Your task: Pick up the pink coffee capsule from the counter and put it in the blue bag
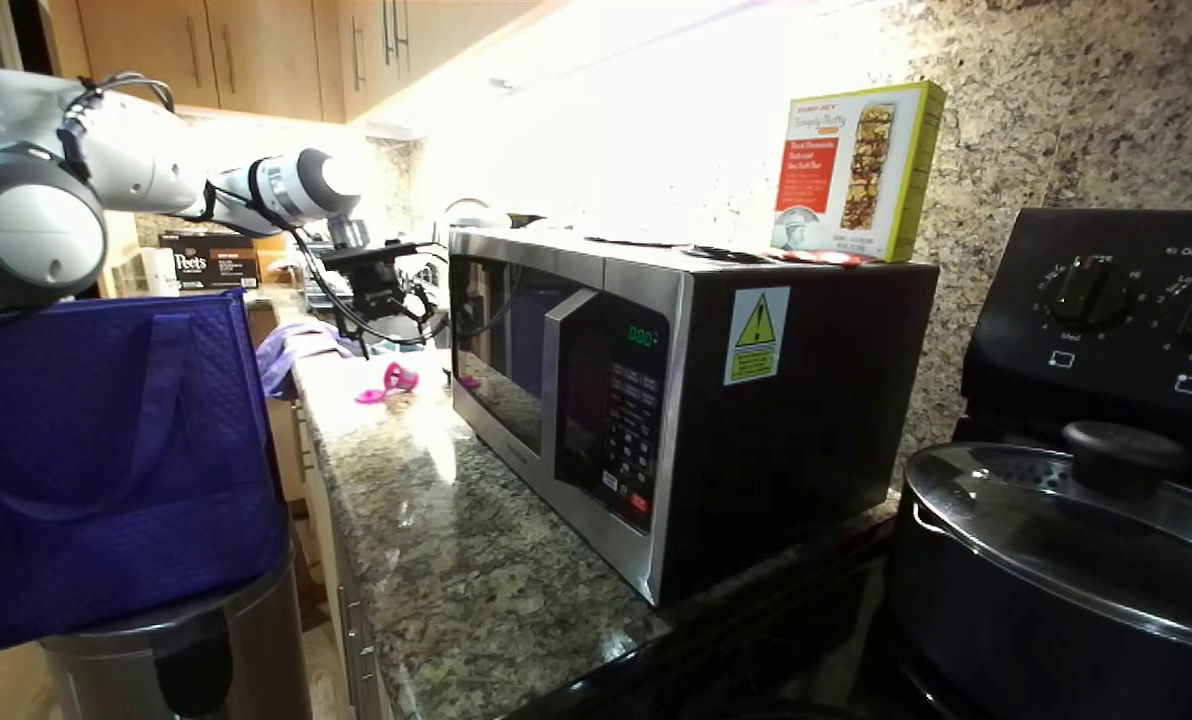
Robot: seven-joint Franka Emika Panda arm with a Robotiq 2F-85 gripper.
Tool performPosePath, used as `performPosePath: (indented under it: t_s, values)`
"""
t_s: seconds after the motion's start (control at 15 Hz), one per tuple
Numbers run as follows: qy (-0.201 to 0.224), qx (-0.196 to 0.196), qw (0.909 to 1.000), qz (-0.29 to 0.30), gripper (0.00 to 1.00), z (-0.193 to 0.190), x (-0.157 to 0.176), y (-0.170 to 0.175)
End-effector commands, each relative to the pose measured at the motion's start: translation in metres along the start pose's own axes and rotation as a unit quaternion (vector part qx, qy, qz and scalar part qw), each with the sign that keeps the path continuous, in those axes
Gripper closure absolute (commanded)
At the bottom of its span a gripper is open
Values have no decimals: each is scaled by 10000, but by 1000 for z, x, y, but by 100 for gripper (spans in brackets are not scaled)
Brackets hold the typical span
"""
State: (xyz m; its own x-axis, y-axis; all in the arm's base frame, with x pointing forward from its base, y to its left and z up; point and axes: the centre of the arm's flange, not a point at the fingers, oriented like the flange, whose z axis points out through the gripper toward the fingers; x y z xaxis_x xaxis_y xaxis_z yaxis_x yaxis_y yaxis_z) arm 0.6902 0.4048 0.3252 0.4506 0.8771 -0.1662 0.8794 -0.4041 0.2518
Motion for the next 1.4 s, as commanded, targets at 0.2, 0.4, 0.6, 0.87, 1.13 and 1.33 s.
performPosePath:
  t_s: [0.2,0.4,0.6,0.87,1.13,1.33]
  values:
    - [-17,-506,9987,62,0,-8,67,40]
    - [298,-619,9976,29,0,-7,71,43]
    - [542,-584,9968,66,0,0,75,46]
    - [607,-346,9974,181,0,11,75,46]
    - [341,-390,9984,240,0,17,77,47]
    - [80,-407,9989,205,0,19,77,46]
